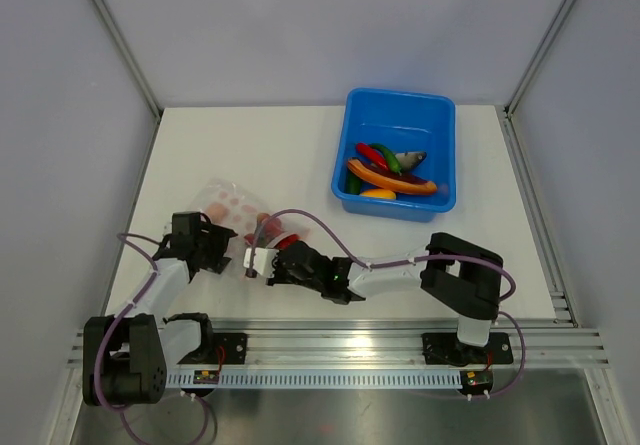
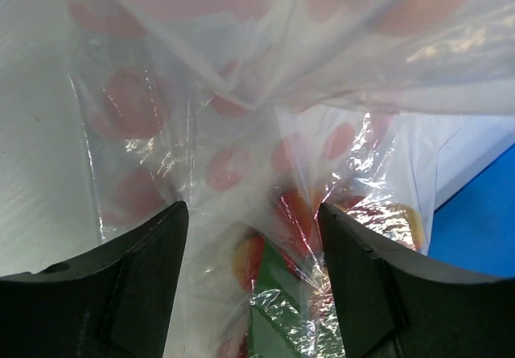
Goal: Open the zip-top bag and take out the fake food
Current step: Pick up the fake fruit from the center of the board.
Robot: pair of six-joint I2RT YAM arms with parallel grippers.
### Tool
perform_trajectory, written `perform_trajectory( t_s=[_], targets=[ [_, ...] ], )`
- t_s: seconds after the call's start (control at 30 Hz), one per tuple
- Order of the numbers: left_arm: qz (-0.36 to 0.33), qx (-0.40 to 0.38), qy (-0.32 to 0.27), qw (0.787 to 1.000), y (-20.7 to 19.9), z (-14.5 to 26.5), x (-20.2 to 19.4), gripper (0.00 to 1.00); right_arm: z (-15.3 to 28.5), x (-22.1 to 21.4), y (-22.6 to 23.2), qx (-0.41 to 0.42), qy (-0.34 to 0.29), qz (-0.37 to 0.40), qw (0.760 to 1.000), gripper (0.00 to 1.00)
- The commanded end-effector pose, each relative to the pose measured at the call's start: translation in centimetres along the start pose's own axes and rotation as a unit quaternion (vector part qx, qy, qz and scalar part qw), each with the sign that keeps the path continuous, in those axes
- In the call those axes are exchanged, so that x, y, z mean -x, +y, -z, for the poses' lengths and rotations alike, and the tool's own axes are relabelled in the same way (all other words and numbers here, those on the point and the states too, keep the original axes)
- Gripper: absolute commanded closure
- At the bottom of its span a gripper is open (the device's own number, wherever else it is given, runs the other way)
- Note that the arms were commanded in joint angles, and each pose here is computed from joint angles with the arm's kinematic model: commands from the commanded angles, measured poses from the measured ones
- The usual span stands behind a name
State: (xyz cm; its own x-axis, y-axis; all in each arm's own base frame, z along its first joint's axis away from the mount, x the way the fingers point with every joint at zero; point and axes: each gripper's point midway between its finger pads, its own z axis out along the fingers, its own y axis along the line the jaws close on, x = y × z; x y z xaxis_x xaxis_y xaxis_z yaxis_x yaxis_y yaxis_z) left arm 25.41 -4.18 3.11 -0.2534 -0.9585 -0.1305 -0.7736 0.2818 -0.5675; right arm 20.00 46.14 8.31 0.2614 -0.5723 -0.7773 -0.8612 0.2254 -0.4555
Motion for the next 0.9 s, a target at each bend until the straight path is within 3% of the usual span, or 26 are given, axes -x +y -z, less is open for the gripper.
perform_trajectory(
  t_s=[0.0,0.33,0.87],
  targets=[
    [0.013,-0.008,-0.015,1.0,-0.7,0.0,0.7,0.31,1.6,3.4,-1.6,-0.028,-0.052,-0.017,0.998,1.0],
    [0.036,0.001,-0.023,0.999,-0.3,-0.4,1.7,0.31,3.3,3.7,-1.6,-0.026,-0.072,-0.033,0.997,1.0],
    [0.044,0.002,-0.049,0.998,-0.1,0.2,2.7,0.31,8.6,6.5,-6.0,-0.099,-0.134,-0.099,0.981,1.0]
  ],
)
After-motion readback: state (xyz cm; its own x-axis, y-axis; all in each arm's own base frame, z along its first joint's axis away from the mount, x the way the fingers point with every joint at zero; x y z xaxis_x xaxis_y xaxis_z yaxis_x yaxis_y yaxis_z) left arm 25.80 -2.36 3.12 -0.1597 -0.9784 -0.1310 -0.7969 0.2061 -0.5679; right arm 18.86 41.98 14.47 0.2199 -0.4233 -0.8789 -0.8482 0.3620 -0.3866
